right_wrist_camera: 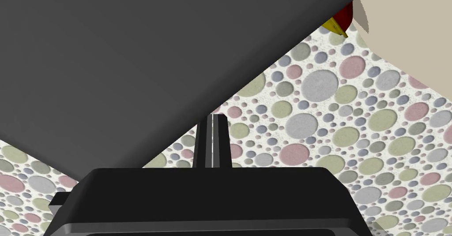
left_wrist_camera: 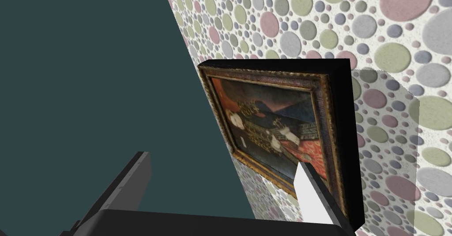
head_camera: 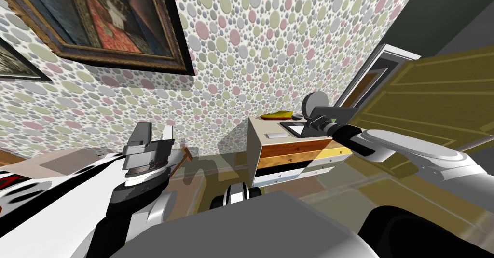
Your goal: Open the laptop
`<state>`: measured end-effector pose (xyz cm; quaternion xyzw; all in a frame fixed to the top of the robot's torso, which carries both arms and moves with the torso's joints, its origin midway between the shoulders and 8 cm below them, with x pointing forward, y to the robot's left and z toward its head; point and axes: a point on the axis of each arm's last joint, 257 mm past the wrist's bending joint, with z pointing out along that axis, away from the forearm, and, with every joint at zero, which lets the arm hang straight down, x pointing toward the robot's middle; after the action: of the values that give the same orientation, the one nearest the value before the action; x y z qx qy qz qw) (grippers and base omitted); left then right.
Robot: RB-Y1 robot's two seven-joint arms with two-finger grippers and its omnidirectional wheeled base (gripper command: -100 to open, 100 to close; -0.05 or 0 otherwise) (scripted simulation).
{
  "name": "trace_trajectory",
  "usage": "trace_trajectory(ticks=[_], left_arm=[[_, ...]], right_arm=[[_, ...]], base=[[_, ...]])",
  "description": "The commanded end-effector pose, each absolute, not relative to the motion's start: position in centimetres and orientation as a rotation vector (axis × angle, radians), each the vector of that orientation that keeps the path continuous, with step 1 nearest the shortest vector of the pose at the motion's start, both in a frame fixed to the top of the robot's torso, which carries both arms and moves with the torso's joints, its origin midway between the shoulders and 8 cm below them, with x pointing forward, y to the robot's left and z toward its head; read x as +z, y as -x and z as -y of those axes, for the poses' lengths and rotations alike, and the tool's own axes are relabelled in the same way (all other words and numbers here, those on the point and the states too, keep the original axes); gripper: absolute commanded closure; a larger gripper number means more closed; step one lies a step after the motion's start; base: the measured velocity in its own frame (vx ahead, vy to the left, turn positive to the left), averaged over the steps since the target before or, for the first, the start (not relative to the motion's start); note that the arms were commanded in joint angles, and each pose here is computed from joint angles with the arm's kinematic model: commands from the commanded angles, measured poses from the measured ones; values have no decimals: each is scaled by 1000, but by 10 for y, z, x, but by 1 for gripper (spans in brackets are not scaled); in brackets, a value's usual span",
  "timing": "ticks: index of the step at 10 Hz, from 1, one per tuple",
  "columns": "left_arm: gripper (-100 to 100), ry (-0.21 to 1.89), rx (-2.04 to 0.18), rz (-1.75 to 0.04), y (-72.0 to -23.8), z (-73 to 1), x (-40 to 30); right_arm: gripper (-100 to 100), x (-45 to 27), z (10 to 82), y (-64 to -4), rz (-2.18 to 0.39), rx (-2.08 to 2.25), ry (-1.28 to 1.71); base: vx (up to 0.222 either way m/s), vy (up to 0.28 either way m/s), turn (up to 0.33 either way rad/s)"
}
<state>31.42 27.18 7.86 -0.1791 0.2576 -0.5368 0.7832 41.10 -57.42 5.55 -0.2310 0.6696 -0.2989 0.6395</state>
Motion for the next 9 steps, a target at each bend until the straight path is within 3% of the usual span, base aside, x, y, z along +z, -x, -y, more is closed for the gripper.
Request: trace_trajectory(ticks=[1,7,9], left_arm=[[0,387,-1159,-556,-314,-272,79],[0,387,-1159,-556,-314,-272,79],[0,387,-1159,-556,-314,-272,79]], right_arm=[[100,50,568,-428,-1532,-652,586],[100,36,596,-442,-1558,-639,529],[100,25,590,-456,-1587,-613,612]], base=[[-41,44,204],[-16,18,13],[-51,56,149]])
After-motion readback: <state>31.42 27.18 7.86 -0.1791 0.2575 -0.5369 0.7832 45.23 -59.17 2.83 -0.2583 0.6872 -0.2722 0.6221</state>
